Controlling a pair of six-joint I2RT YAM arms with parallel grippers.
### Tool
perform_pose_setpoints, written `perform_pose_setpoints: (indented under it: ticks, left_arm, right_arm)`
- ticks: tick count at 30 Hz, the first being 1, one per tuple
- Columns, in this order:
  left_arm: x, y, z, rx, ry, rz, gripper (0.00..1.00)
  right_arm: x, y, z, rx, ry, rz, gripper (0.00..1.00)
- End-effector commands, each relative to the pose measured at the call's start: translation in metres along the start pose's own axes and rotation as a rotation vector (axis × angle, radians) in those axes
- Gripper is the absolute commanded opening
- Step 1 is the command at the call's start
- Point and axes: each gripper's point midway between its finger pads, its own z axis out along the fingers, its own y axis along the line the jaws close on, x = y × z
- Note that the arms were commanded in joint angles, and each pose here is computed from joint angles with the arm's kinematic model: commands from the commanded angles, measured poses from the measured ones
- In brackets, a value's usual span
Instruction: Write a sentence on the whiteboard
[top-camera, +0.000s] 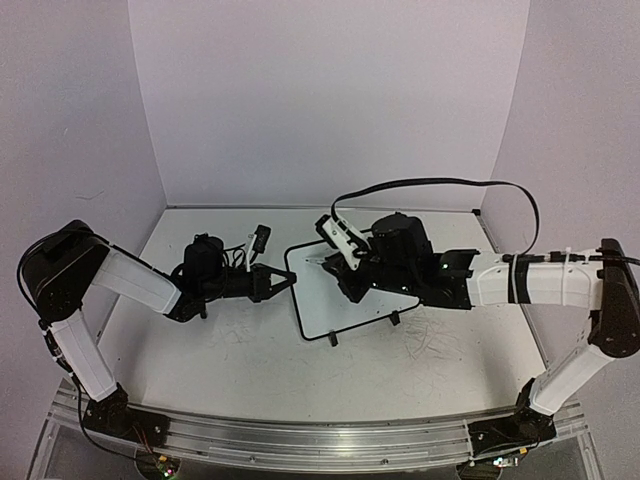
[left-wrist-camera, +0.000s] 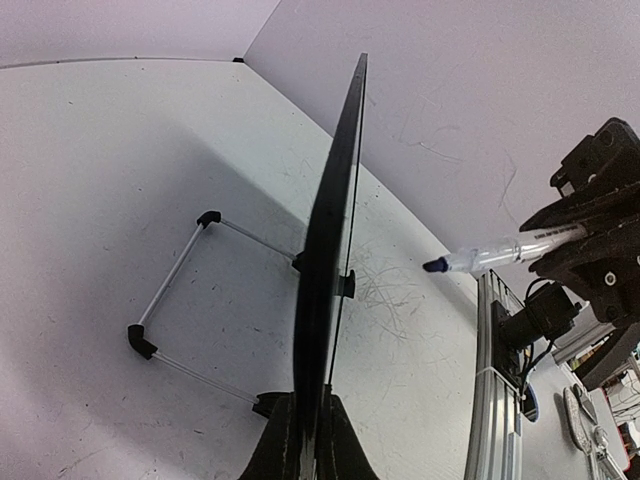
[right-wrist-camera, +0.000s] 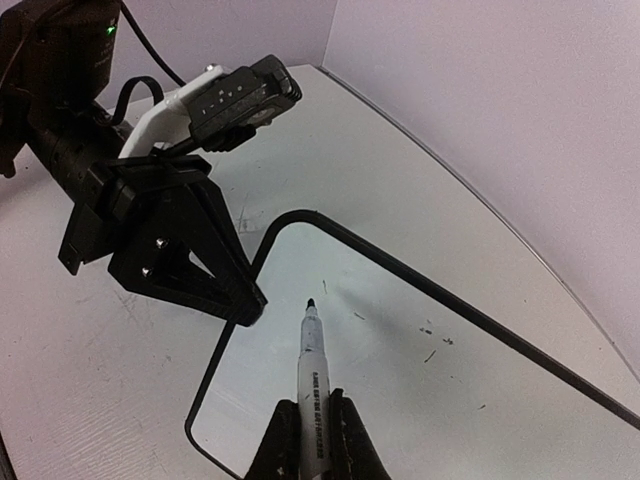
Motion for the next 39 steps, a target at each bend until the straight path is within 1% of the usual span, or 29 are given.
perform_pose_setpoints:
  ticks: [1,10,17,27,39]
  left_arm:
    - [0.002,0.003,0.000,-0.024,0.025,-0.001,0.00]
    - [0.002,0.003,-0.001,-0.021,0.025,0.001,0.00]
    - [0.003,0.003,0.000,-0.021,0.028,0.000,0.00]
    - [0.004,0.004,-0.002,-0.029,0.031,0.001,0.00]
    - [0.002,0.003,-0.003,-0.029,0.026,-0.001,0.00]
  right_arm:
    - [-0.018,0.005,0.003,-0.023,-0.050,-0.009,0.00]
    - [-0.018,0.007,0.014,-0.024,-0.036,-0.009,0.00]
    - [-0.018,0.000,0.019,0.019,-0.029,-0.008,0.00]
    - [-0.009,0.009,0.012,-0.010,-0.022,-0.016,0.00]
    - [-0.011,0.008,0.013,0.000,-0.031,-0.011,0.00]
